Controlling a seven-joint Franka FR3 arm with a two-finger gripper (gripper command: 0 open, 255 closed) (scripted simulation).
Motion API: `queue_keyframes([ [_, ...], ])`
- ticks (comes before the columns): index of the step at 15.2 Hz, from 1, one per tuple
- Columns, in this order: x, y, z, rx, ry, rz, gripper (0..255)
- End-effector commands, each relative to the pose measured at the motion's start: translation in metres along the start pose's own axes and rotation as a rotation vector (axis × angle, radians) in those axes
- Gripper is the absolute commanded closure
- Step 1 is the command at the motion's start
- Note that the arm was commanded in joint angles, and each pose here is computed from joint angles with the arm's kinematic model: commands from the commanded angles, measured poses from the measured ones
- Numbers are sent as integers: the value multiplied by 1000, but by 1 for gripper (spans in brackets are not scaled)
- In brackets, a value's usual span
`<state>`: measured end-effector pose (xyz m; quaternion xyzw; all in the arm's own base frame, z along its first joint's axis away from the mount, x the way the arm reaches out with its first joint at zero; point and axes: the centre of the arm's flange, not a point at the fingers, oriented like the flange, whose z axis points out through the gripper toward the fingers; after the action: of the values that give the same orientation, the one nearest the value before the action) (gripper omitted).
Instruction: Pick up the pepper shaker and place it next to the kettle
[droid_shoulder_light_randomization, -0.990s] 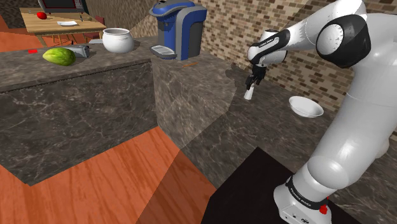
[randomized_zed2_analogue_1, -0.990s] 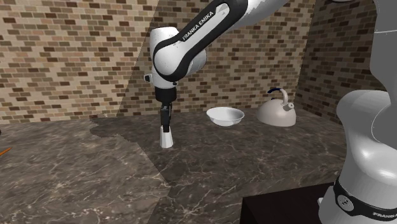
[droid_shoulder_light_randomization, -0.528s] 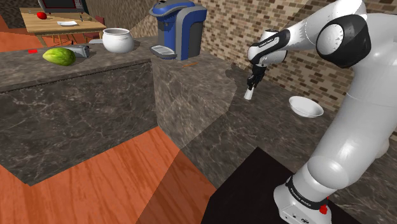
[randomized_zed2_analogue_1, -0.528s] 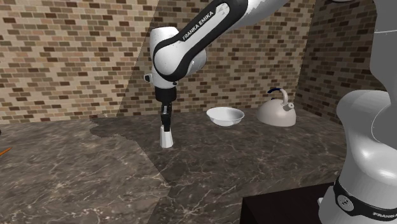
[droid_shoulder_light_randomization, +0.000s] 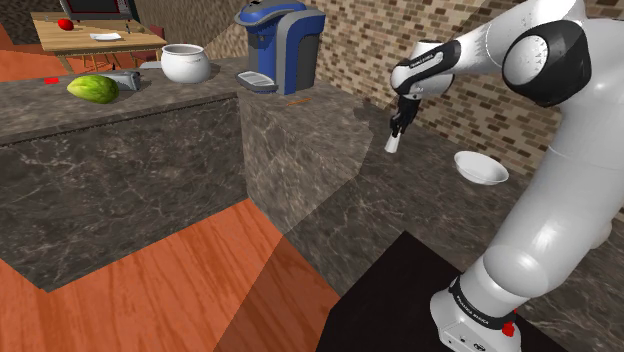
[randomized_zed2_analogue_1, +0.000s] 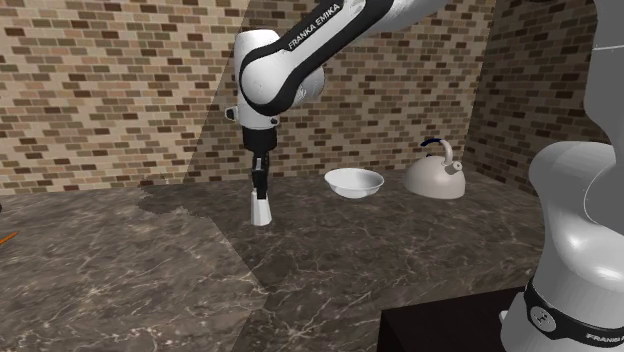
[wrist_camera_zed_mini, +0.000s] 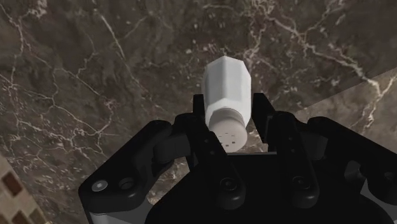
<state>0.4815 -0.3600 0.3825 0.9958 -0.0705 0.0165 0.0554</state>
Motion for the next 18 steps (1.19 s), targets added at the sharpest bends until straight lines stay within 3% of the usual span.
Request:
queue_keyframes([
  [1,0,1,-11,0,0,0,255],
  [18,4,11,-100,0,0,0,255],
])
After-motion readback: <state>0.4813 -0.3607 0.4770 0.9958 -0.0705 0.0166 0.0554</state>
